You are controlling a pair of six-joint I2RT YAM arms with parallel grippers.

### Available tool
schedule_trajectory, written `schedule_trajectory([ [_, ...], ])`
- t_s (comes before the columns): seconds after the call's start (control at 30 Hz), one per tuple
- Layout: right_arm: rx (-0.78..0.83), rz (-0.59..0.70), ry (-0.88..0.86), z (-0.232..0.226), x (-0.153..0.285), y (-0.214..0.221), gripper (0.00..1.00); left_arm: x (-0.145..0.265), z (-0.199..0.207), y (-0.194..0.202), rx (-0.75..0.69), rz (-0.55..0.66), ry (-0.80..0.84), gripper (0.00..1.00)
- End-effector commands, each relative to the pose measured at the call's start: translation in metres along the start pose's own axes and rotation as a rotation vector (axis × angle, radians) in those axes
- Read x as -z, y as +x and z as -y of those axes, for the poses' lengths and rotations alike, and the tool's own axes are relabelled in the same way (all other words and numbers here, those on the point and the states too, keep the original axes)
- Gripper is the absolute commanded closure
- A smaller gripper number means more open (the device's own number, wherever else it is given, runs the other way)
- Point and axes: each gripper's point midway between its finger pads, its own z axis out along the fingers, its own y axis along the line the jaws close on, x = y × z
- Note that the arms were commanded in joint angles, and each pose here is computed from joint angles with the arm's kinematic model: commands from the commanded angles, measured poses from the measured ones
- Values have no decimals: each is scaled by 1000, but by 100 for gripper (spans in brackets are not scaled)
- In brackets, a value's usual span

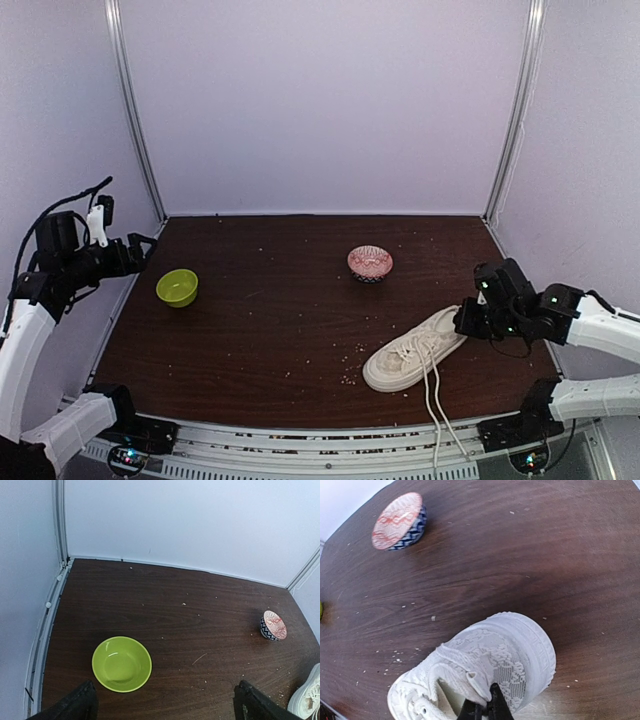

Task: Tie the shoes

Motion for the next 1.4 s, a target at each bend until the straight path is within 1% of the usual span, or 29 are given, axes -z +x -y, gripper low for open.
schedule_trajectory([
  [0.0, 81, 69, -169, -74, 17, -30, 100, -5, 10, -2, -7, 11, 71, 4],
  [0.1, 189, 41, -199, -117, 16, -30, 100, -12, 16, 4, -4, -22, 109, 5],
  [0.2, 307, 19, -236, -170, 13, -29, 100, -19, 21, 11, 0, -56, 137, 7],
  [0.27, 383, -14, -260, -203, 6, -20, 100, -24, 30, 17, -11, -83, 162, 7],
  [0.4, 545, -71, -368, -280, -4, 5, 100, -29, 56, 32, -63, -145, 231, 7],
  [0.5, 604, -123, -414, -321, -25, 27, 100, -30, 70, 38, -79, -169, 277, 7],
  [0.6, 626, -150, -472, -350, -34, 40, 100, -33, 70, 41, -79, -182, 281, 7],
  [0.7, 654, -173, -530, -369, -38, 51, 88, -36, 69, 43, -77, -195, 276, 7],
  [0.83, 687, -179, -558, -376, -42, 61, 66, -40, 65, 47, -83, -219, 254, 7],
  [0.87, 690, -177, -554, -373, -43, 62, 55, -40, 64, 48, -84, -224, 252, 7],
  [0.93, 697, -159, -554, -368, -39, 60, 38, -42, 63, 49, -87, -228, 246, 7],
  [0.97, 702, -141, -556, -366, -33, 56, 26, -42, 61, 49, -88, -229, 238, 7],
  [1.0, 706, -121, -546, -360, -29, 50, 19, -43, 60, 49, -93, -228, 232, 6],
  [1.03, 709, -95, -536, -354, -21, 43, 14, -43, 60, 49, -100, -229, 228, 6],
  [1.07, 713, -66, -520, -346, -13, 36, 12, -44, 58, 49, -102, -230, 221, 5],
  [1.17, 715, 32, -434, -315, 10, 15, 8, -46, 55, 49, -110, -232, 206, 5],
  [1.23, 707, 82, -392, -296, 27, 15, 6, -48, 56, 49, -113, -231, 209, 5],
  [1.37, 688, 36, -330, -256, 22, 50, 5, -55, 63, 51, -119, -242, 246, 5],
])
